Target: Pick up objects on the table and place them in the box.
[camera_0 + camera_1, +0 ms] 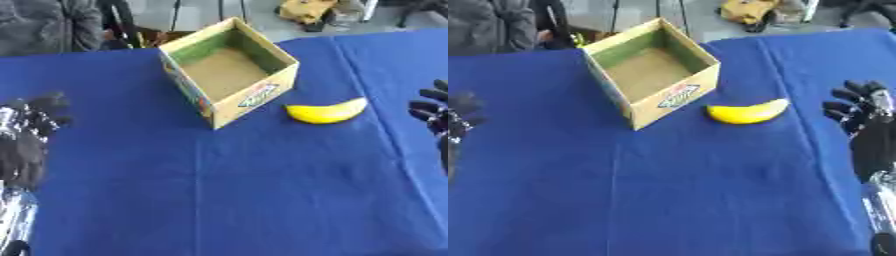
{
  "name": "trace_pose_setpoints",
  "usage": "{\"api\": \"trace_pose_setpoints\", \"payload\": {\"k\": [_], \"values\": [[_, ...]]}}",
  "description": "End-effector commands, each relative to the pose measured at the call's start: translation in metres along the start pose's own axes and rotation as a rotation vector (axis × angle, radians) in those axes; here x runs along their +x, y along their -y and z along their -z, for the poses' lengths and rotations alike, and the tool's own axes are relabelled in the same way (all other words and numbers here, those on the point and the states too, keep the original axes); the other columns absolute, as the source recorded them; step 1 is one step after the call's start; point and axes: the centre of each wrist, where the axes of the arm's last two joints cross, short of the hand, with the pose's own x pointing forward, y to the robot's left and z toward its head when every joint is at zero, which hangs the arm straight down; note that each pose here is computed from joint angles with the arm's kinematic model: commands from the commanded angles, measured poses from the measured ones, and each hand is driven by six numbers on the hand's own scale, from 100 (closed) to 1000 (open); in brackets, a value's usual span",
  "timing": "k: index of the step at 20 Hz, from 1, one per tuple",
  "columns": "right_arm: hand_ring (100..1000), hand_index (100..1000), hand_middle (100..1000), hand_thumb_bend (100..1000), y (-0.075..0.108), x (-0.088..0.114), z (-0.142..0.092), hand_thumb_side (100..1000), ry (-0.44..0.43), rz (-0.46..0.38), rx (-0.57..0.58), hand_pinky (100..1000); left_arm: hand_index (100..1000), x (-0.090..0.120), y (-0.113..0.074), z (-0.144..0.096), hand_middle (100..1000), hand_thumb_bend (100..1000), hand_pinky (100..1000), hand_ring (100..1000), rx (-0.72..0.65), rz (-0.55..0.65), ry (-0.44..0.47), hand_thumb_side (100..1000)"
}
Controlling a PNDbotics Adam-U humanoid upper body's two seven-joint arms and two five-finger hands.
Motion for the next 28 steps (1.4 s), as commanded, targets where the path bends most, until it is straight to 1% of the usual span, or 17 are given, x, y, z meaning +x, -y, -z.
{"api": "trace_pose_setpoints", "payload": {"k": [1, 9, 12, 13, 17, 20, 21, 22, 23, 24, 28], "values": [[700, 826, 703, 100, 0.003, 0.011, 0.005, 823, 0.032, -0.018, 0.016, 788, 684, 0.007, 0.000, 0.004, 741, 446, 750, 794, -0.007, 0.009, 0.023, 1000], [700, 827, 703, 100, 0.003, 0.012, 0.006, 813, 0.034, -0.022, 0.021, 788, 684, 0.007, 0.000, 0.004, 741, 447, 750, 794, -0.008, 0.008, 0.023, 1000], [701, 829, 703, 100, 0.004, 0.020, 0.013, 792, 0.057, -0.050, 0.044, 790, 684, 0.007, -0.001, 0.004, 741, 446, 750, 794, -0.008, 0.011, 0.020, 1000], [703, 832, 705, 100, 0.004, 0.024, 0.017, 772, 0.068, -0.063, 0.056, 791, 684, 0.007, -0.001, 0.004, 741, 446, 750, 794, -0.009, 0.012, 0.019, 1000], [711, 845, 713, 100, 0.006, 0.046, 0.042, 714, 0.118, -0.171, 0.144, 798, 684, 0.006, -0.002, 0.002, 741, 446, 751, 794, -0.013, 0.015, 0.011, 1000], [735, 865, 732, 146, 0.001, 0.062, 0.061, 689, 0.142, -0.274, 0.240, 810, 683, 0.005, -0.002, 0.002, 741, 445, 751, 794, -0.021, 0.020, 0.006, 1000], [737, 866, 733, 149, -0.001, 0.066, 0.067, 687, 0.144, -0.309, 0.274, 810, 683, 0.005, -0.002, 0.002, 741, 445, 751, 794, -0.023, 0.021, 0.005, 1000], [742, 866, 736, 166, -0.003, 0.069, 0.072, 670, 0.144, -0.345, 0.305, 812, 683, 0.005, -0.002, 0.001, 740, 445, 751, 794, -0.025, 0.022, 0.003, 1000], [752, 867, 737, 147, -0.003, 0.072, 0.078, 643, 0.142, -0.382, 0.332, 817, 684, 0.005, -0.002, 0.001, 741, 445, 751, 794, -0.027, 0.021, 0.002, 1000], [763, 870, 743, 217, -0.003, 0.075, 0.084, 641, 0.136, -0.422, 0.359, 823, 683, 0.004, -0.002, 0.001, 741, 446, 751, 794, -0.031, 0.020, 0.000, 1000], [763, 866, 735, 258, 0.002, 0.086, 0.105, 622, 0.091, -0.582, 0.435, 817, 683, 0.004, 0.001, 0.002, 740, 445, 751, 794, -0.050, 0.017, -0.003, 1000]]}}
